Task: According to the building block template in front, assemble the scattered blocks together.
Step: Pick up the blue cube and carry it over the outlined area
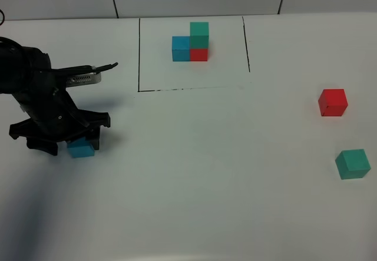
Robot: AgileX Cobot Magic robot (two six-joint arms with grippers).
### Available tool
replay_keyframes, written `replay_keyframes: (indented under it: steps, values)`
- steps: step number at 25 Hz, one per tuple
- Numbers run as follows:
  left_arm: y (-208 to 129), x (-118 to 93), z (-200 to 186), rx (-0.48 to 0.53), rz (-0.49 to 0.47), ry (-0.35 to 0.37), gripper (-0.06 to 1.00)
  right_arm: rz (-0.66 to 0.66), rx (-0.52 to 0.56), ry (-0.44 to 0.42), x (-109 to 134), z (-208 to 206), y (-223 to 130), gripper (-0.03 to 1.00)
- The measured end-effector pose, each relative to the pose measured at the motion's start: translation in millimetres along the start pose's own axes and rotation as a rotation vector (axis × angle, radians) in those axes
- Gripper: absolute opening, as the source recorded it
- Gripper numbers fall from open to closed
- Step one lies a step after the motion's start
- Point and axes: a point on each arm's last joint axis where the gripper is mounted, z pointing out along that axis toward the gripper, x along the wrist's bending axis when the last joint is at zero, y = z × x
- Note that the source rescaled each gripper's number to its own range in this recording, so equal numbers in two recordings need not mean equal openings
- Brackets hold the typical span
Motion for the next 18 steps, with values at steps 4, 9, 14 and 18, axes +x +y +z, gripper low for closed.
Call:
replay_keyframes:
  steps: [4, 9, 14, 18]
  values:
    - [0.7, -0.2, 0.0, -0.008, -0.002, -0.002, 0.0, 0.0, 0.0, 0.0, 0.0, 0.0, 0.0, 0.84]
    - [0.9, -0.3, 0.0, -0.01, 0.016, -0.003, 0.01, 0.0, 0.0, 0.0, 0.0, 0.0, 0.0, 0.8]
    - [9.1, -5.7, -11.4, -0.009, 0.214, -0.001, 0.01, 0.0, 0.0, 0.0, 0.0, 0.0, 0.0, 0.78]
    - [9.2, -27.9, -22.8, 0.008, 0.606, -0.002, 0.01, 0.0, 0.0, 0.0, 0.0, 0.0, 0.0, 0.77]
